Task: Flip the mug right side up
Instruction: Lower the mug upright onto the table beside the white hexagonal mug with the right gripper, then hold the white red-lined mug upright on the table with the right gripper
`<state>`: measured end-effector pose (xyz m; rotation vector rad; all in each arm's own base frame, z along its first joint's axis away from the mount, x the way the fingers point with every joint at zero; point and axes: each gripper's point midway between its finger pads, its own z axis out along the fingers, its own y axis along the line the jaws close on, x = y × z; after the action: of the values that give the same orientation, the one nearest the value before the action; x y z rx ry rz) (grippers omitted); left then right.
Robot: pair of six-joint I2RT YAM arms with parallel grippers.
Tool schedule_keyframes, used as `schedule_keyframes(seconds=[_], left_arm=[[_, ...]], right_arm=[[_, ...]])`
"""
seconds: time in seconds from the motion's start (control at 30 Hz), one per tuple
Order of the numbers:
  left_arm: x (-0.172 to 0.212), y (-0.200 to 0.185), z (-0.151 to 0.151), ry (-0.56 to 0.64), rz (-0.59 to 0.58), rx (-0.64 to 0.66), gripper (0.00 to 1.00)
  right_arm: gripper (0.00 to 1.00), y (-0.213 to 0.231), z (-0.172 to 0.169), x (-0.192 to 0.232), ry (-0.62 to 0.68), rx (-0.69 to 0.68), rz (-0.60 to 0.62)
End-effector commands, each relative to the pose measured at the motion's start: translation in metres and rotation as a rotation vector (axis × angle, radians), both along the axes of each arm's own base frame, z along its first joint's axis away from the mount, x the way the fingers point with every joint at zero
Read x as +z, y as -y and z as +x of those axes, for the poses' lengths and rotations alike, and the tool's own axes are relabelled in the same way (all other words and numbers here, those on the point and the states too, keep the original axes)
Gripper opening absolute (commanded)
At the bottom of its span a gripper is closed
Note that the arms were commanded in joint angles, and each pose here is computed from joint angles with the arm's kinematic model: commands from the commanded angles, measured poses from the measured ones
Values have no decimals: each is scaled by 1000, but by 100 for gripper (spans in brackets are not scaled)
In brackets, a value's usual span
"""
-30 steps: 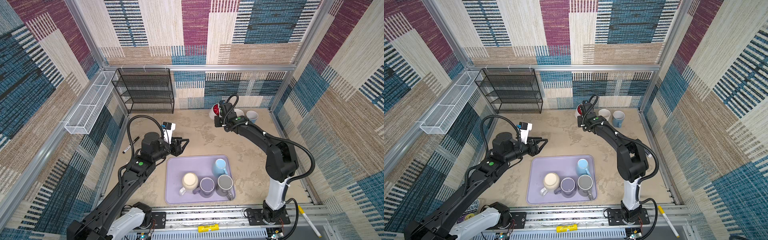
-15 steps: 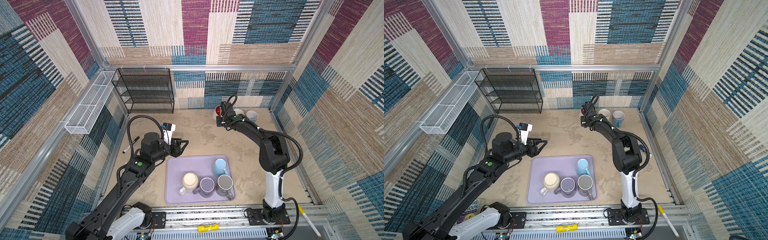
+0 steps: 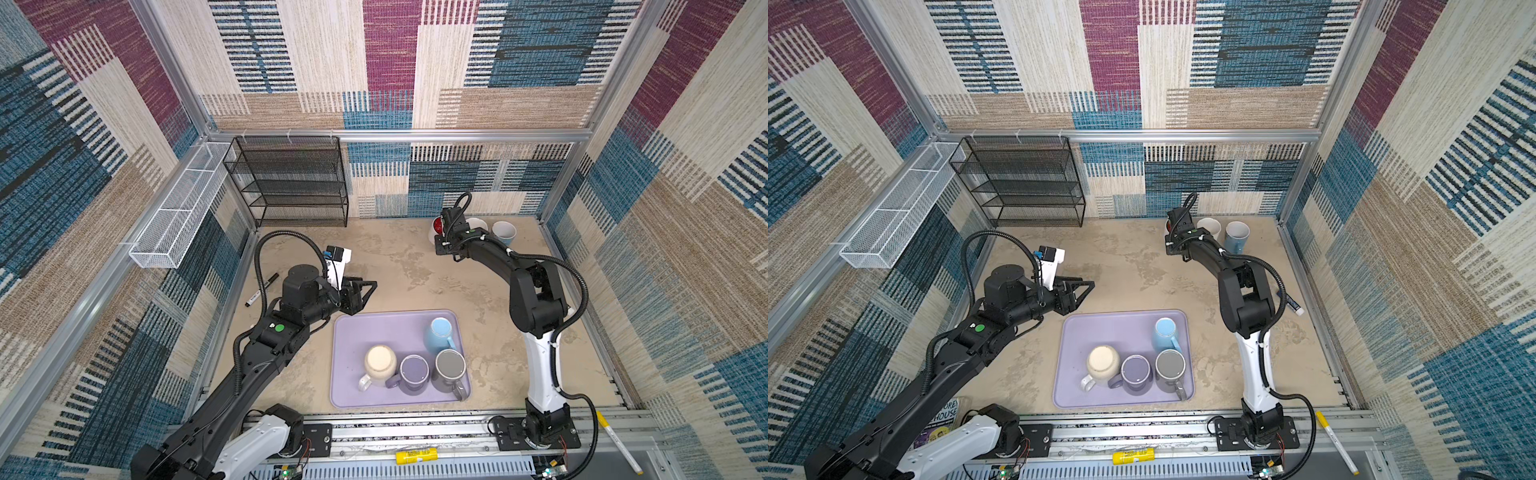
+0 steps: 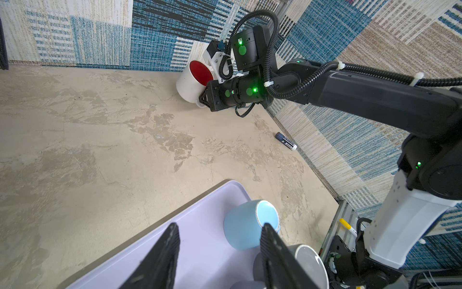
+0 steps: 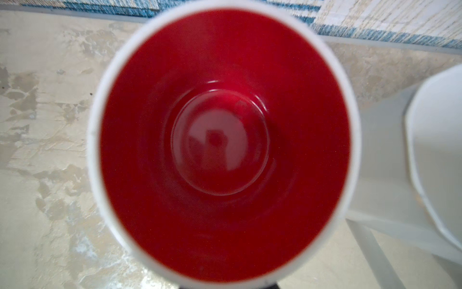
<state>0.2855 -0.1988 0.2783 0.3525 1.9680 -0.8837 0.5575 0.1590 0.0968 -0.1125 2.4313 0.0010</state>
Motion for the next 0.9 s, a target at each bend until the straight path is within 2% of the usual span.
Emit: schedule_keyframes(seconds=[0.0,0.87], left_arm=[[2,-1,-2,15,12,-5,53],[1,-1,-2,11,21,-7,53]], right_arm=[[0,3,12,8,53,-21,-8],[0,15,7,-19,-6,-67,-60]])
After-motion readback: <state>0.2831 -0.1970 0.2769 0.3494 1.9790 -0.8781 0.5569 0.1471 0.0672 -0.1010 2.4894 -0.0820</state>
